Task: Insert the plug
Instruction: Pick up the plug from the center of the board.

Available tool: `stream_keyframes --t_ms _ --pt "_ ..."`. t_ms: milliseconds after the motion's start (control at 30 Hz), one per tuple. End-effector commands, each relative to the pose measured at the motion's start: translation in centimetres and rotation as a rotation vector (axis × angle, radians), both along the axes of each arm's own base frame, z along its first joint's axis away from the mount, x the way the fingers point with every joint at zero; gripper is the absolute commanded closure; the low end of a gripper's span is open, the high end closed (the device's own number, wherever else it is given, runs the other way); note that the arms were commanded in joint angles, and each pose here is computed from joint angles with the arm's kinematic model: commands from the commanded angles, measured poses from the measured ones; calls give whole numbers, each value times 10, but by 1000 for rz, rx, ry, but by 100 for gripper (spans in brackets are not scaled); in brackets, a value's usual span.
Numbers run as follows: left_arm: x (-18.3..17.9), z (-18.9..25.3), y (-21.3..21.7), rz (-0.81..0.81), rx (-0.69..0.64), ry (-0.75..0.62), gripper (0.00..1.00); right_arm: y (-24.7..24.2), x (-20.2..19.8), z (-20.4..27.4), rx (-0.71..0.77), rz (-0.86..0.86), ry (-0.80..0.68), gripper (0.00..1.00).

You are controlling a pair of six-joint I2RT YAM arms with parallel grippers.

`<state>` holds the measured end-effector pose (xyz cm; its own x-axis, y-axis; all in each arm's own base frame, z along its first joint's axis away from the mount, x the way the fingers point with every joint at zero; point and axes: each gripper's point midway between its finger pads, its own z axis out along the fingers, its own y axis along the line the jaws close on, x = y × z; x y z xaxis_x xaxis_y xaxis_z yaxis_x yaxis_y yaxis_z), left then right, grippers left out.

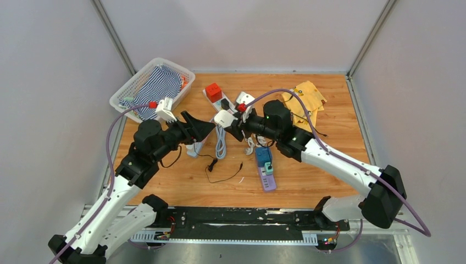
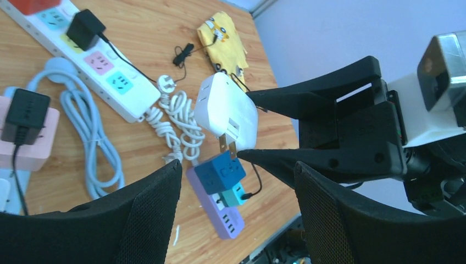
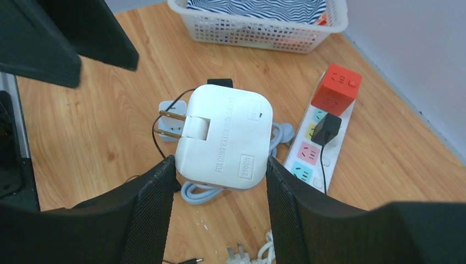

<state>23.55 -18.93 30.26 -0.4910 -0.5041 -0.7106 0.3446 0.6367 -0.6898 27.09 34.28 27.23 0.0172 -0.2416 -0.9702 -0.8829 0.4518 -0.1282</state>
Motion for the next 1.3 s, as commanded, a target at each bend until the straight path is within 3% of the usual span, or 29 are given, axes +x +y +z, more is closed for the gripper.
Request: stream_keyframes --t_ms 0,200,467,1000,1267 --pt "0 12 -16 -62 -112 -11 25 4 -10 26 96 -10 -27 63" --pt "1 13 -33 -132 -173 22 31 5 -24 38 146 10 -38 63" --pt "1 15 -36 -146 -181 32 48 7 -26 39 154 -3 -40 63" --pt "2 10 -33 -123 -183 42 100 5 -26 40 180 -21 -40 64" --pt "3 5 -27 -112 -123 -16 100 2 -27 39 201 -27 -30 64"
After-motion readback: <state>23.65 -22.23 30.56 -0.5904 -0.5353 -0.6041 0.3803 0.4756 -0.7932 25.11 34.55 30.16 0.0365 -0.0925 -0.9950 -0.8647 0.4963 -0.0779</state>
